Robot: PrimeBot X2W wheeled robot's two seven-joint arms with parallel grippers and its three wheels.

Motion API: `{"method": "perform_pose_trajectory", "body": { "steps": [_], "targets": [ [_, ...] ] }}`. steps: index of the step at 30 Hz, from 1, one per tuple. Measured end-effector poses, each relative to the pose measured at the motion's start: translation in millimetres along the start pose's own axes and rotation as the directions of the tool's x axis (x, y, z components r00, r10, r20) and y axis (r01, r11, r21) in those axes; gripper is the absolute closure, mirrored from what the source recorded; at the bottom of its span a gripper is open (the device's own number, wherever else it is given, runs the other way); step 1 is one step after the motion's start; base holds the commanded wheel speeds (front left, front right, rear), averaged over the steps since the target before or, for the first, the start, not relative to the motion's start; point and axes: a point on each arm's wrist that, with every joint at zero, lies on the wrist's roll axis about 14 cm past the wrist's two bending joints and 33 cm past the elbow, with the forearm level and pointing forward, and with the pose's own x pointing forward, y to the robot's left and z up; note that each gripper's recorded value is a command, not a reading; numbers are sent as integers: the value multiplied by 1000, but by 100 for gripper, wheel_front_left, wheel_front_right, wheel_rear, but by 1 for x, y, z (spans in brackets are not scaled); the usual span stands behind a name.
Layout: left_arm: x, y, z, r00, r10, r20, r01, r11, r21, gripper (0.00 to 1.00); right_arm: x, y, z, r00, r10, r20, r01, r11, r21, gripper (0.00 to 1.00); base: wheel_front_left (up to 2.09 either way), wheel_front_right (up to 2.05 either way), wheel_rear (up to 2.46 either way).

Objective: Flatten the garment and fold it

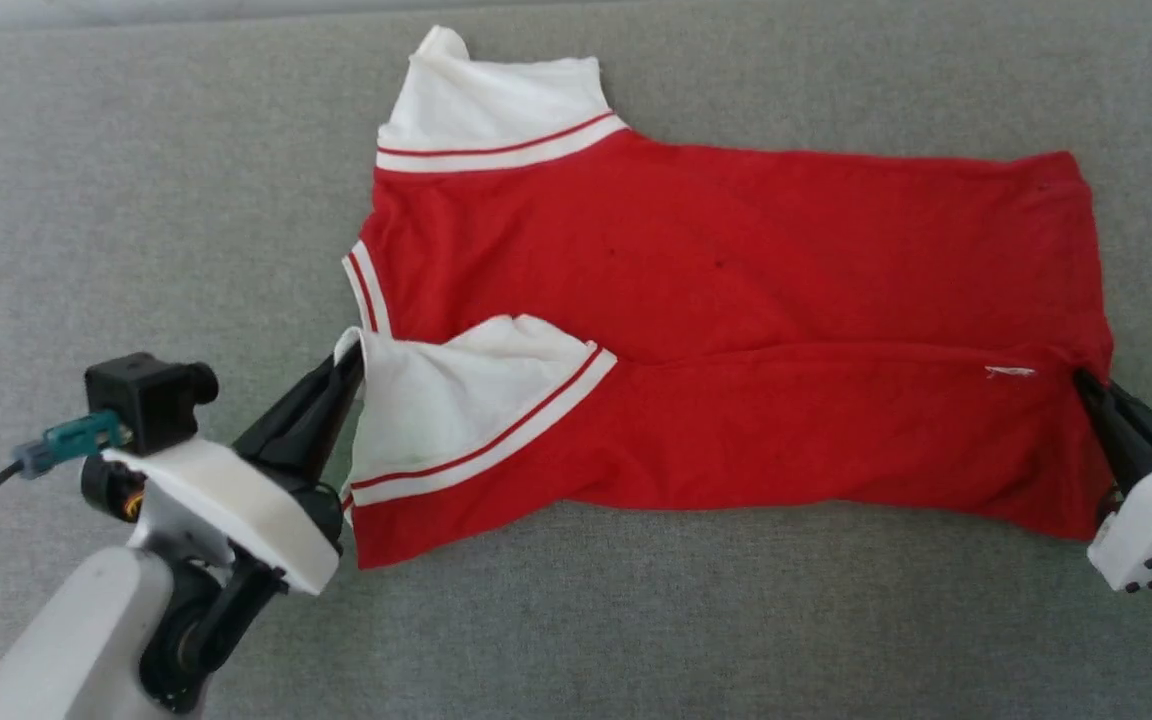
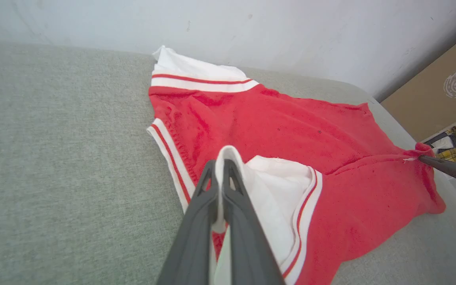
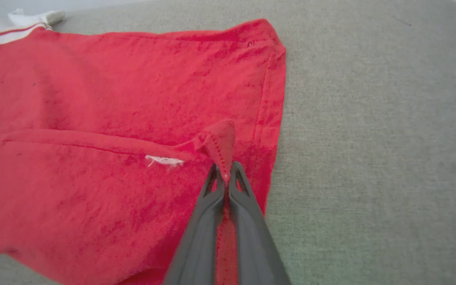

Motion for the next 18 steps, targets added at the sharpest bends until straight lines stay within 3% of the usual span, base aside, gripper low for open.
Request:
{"method": "perform_pose_trajectory", "body": {
  "steps": [7,12,14,15,17,18],
  "targets": [
    [18,21,-46,991,36,-129,-38,999,-17,100,20,-1,-26,996,6,-91,-6,1000,-1,100,0,0,0],
    [26,28,-47,990,50,-133,-51,999,-6,100,25,-4,-28,994,2,-106,-2,1000,3,96,0,0,0],
    [27,29,-46,991,56,-121,-58,998,-18,79,25,-4,-28,995,3,-103,-1,1000,16,57,0,0,0],
    [27,29,-45,992,57,-115,-60,998,-24,51,24,-3,-26,995,4,-98,-2,1000,19,0,0,0,0],
    [26,27,-41,994,57,-98,-61,997,-36,0,23,-2,-22,996,7,-84,-5,1000,29,0,0,0,0],
    [25,25,-40,994,57,-91,-61,997,-43,0,21,-1,-20,997,9,-76,-7,999,35,0,0,0,0]
  ]
}}
